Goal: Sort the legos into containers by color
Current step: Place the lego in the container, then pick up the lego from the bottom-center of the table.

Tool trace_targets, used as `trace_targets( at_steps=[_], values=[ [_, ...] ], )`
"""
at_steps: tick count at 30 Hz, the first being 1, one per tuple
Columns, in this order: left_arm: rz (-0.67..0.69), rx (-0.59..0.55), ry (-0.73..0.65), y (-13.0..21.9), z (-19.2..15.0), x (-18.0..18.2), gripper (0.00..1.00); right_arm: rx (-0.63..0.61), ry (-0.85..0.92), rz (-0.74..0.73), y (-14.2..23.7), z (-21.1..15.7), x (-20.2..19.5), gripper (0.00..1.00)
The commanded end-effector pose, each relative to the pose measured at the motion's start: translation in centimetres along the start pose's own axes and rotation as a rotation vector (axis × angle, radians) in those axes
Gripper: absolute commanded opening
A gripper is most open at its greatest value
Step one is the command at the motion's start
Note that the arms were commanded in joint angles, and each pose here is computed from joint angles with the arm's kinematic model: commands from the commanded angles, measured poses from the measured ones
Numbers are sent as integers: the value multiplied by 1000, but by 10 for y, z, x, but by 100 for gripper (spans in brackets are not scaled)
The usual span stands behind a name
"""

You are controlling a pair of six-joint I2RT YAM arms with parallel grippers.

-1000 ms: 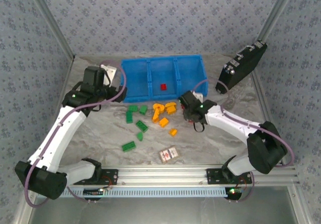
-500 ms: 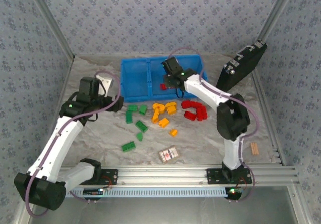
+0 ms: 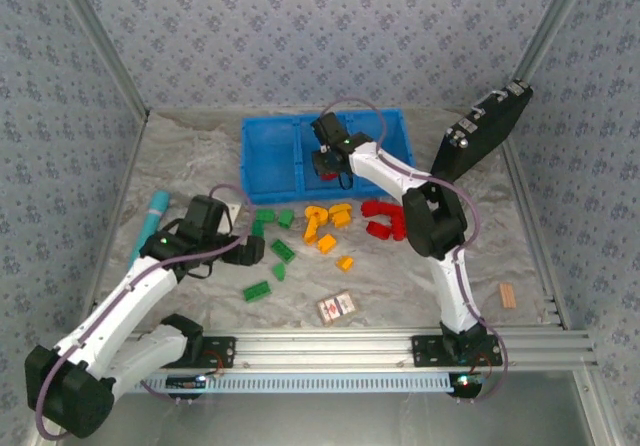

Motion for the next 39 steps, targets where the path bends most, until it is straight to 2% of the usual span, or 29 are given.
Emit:
trace_targets(
  at_steps=[1,7,11,16,19,22,26,29,32,39],
  values=[
    [0,1,94,2,-11,0,100,14,18,21,-1,2,3,43],
    [39,-75,153,11,-10,7,100,5,53,25,6,1,2,45],
    [53,-100,147,18,-5,8,100,-43,105,34,28,3,1,46],
    [82,-163,143,39,12,14,100,-173,345,124,79,-7,25,49],
    [31,-181,253,51,22,26,100,-202,577,212,105,-32,57,51],
    [-5,-213,370,62,29,42,100,-226,708,297,124,-59,87,53],
    [40,-239,324,73,35,46,100,-265,925,496,147,-105,131,58],
    [47,-269,309,82,41,47,100,-277,1171,685,157,-155,158,68],
    [34,-296,301,86,47,45,100,-293,1290,762,159,-182,174,71],
    [29,-323,291,90,44,47,100,-345,1421,813,158,-206,206,75]
  ],
)
Point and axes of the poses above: each hand's point on the last joint's axis, 136 mm out from that joint toward the fingers, its own y axis back along the fingers, its own x axis along the line the jaws close on, z = x × y, the point moved 6 cm from there along y, back along the fingers, and after that the axes turned 4 degrees about y, right-handed, at the moved point
